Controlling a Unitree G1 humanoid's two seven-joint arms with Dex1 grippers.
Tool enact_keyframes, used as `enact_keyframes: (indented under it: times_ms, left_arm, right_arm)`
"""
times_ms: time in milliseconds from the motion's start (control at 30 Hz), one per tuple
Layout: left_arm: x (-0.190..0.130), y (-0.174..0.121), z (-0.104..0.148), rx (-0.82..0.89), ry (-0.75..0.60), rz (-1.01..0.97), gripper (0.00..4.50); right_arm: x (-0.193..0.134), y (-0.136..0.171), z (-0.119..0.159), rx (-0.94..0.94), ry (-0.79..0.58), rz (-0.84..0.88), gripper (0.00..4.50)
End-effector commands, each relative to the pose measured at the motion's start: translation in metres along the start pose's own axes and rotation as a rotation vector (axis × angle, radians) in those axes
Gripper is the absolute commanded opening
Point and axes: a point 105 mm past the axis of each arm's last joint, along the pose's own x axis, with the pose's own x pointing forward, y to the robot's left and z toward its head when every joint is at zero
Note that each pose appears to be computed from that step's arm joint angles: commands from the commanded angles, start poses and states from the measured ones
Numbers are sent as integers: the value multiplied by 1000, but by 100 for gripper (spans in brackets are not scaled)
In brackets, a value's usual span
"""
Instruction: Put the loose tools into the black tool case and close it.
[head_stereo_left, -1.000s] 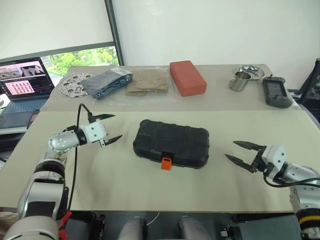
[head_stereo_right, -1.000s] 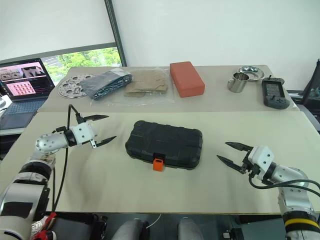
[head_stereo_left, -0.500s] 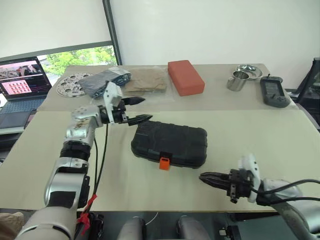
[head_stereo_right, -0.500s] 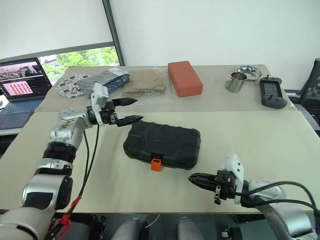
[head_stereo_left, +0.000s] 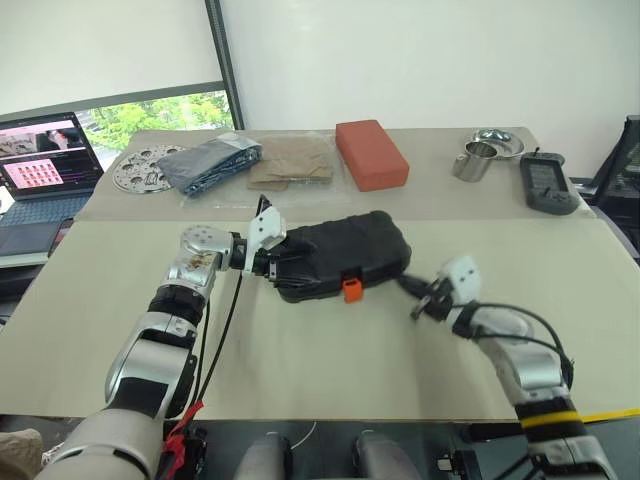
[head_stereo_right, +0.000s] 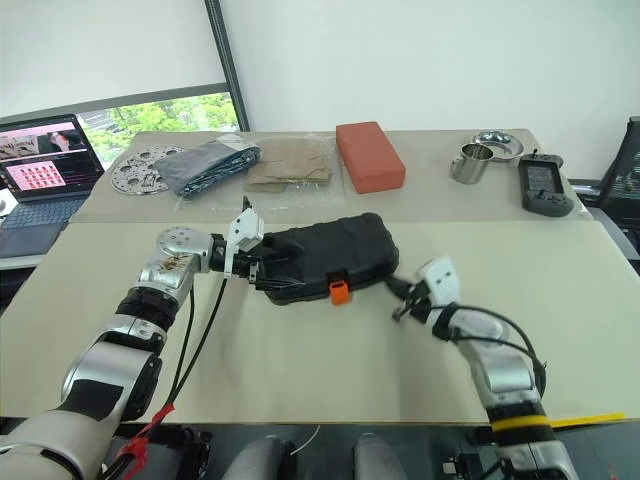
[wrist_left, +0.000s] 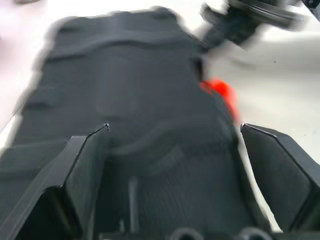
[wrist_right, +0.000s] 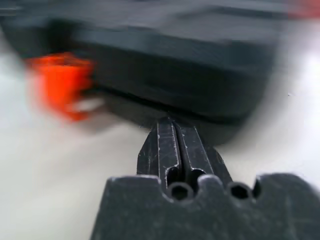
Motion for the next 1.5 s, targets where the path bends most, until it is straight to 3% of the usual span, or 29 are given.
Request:
enact_keyframes:
  times_ms: [33,167,333,600,933,1400,1467,1500]
  left_arm:
    - [1,4,6,20,-8,10,450]
    - [7,9,5,-19,-22,45,450]
    - [13,14,5,-52,-41,88,450]
    - [25,14,8,-96,-62,105,450]
    - [34,6,-1,-106,-9,65,450]
    - [33,6,-3,-112,-13,69,450]
    - [33,5,-4,-113,-11,70,450]
    - [33,5,-4,-114,-10,70,450]
  right_arm:
    - [4,-4,16,-32,-71,-31,9]
    - [-4,46,17,48,-19,194,123]
    - [-18,79,13,69,69,208,289]
    - [-9,120,20,192,135,82,289]
    - [3,109,13,190,190,-89,289]
    - [13,119,19,218,186,-86,289]
    - [13,119,19,213,186,-87,239]
    - [12,118,19,206,185,-91,237]
